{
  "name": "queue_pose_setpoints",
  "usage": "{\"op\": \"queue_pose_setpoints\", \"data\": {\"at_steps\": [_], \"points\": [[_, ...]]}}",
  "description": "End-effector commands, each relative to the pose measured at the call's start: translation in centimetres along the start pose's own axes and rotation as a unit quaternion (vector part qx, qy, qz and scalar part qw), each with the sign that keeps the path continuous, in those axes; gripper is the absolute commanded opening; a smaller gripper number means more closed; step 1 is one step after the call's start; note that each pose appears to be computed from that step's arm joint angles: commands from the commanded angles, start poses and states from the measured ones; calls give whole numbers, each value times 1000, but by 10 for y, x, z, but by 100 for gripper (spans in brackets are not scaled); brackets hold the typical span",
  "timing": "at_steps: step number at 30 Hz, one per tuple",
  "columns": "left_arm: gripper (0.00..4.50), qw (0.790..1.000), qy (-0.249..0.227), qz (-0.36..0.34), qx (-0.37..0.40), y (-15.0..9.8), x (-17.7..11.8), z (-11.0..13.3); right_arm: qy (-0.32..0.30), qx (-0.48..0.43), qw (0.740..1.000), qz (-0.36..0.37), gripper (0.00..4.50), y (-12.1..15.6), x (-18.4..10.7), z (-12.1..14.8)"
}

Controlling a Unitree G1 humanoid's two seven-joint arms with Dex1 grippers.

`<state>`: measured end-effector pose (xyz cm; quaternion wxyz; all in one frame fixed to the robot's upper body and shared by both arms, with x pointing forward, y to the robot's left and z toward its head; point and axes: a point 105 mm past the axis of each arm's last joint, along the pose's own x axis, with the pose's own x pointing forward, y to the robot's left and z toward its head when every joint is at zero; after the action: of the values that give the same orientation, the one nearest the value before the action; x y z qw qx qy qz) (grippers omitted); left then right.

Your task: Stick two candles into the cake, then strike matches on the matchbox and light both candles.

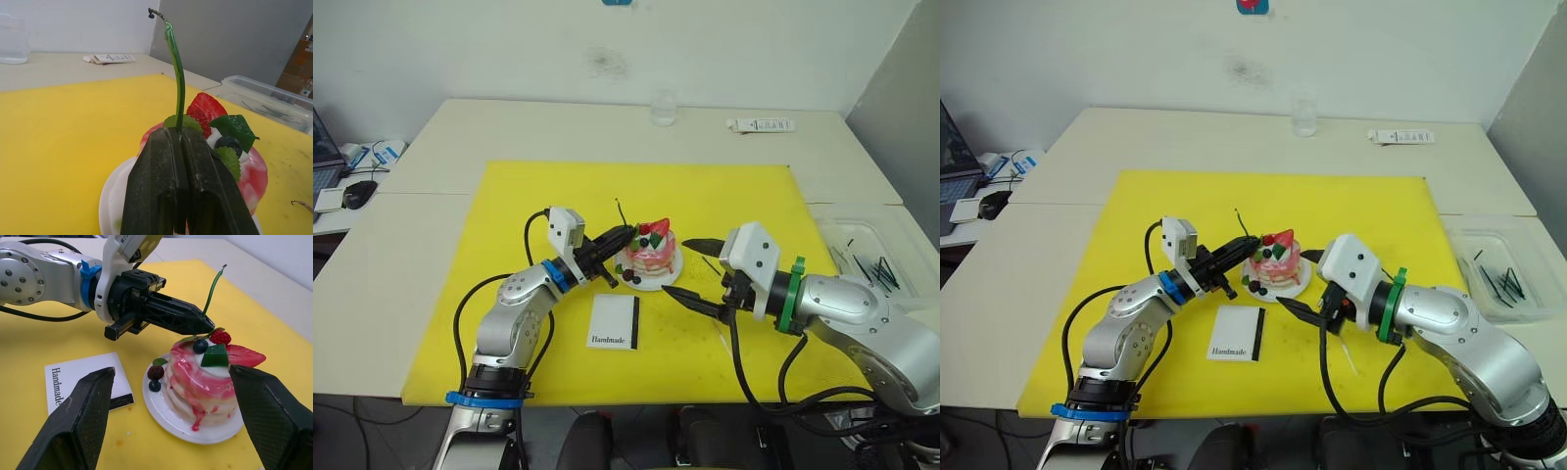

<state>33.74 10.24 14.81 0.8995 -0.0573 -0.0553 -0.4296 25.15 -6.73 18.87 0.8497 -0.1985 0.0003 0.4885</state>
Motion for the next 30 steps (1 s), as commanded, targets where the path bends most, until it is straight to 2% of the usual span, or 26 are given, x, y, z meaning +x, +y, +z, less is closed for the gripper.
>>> {"op": "queue_pose_setpoints", "data": {"at_steps": [1, 5, 11, 19, 25, 28, 30], "points": [[0, 1000, -12, -3, -8, -2, 3, 4, -22, -21, 1000, -9, 387, -2, -3, 11], [0, 1000, -29, 4, -11, 0, 3, 15, -22, -12, 1000, -10, 387, -1, -4, 10], [181, 999, -38, -1, -10, 2, -3, 32, -22, 1, 1000, -13, 392, -1, -4, 8], [441, 998, -48, 31, 34, 13, -21, 55, -42, 29, 998, -34, 392, 0, -4, 11], [446, 997, -20, 23, 70, 14, -41, 74, -58, 18, 996, -69, 392, -8, -17, 18], [446, 994, 69, -55, 61, -5, -66, 73, -15, 20, 996, -84, 392, -4, -40, 2], [446, 983, 133, -113, 55, -23, -80, 64, 22, 27, 995, -97, 392, -1, -54, -13]]}}
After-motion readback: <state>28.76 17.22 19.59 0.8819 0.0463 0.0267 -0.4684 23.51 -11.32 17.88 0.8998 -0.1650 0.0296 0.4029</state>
